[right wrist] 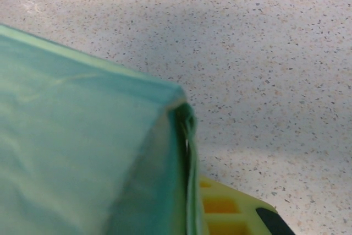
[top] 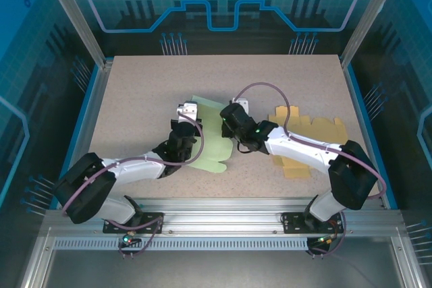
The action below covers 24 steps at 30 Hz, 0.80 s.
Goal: Fold the paper box
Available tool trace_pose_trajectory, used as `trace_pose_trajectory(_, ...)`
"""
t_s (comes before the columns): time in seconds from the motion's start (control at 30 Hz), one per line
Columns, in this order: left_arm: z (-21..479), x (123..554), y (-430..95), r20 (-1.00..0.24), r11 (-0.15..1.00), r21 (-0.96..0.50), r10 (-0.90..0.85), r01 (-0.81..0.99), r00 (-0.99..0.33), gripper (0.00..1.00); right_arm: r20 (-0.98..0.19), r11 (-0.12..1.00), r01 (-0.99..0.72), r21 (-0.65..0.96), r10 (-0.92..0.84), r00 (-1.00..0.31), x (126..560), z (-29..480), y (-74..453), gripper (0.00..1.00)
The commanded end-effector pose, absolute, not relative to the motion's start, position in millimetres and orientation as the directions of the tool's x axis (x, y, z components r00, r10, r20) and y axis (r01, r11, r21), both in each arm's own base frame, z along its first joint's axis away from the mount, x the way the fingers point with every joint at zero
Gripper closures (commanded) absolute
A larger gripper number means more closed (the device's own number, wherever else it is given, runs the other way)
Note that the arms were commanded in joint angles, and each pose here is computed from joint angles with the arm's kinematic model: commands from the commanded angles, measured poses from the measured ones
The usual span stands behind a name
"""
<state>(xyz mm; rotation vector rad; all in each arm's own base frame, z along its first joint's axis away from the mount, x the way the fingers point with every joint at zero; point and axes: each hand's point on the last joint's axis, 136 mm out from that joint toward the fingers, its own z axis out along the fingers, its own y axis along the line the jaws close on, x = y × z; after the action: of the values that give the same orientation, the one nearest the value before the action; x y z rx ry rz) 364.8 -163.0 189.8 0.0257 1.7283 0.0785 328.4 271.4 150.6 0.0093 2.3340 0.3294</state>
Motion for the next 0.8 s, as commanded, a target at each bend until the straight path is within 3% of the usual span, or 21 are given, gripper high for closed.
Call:
trace_pose_trajectory(0.0, 213, 374, -149, -0.995, 0.987, -0.012, -0.028, -0.162, -0.097, 0.86, -0.698, 0.946, -0.175, 0.271, 0.068, -0.713, 318, 158, 303, 1.0)
trace_pose_trajectory(0.17, 212, 380, -146, -0.993, 0.988, 0.002, -0.015, -0.155, -0.114, 0.83, -0.699, 0.945, -0.185, 0.269, 0.06, -0.712, 318, 159, 311, 1.0)
trace_pose_trajectory(0.4, 200, 370, -174, -0.984, 0.985, -0.01, 0.021, 0.171, -0.176, 0.64, -0.697, 0.96, -0.154, 0.235, 0.056, -0.715, 323, 159, 307, 1.0)
trace_pose_trajectory(0.77, 176, 336, -176, -0.958, 0.958, -0.054, 0.029, 0.282, -0.284, 0.58, -0.704, 0.968, -0.117, 0.223, 0.077, -0.706, 328, 163, 299, 1.0)
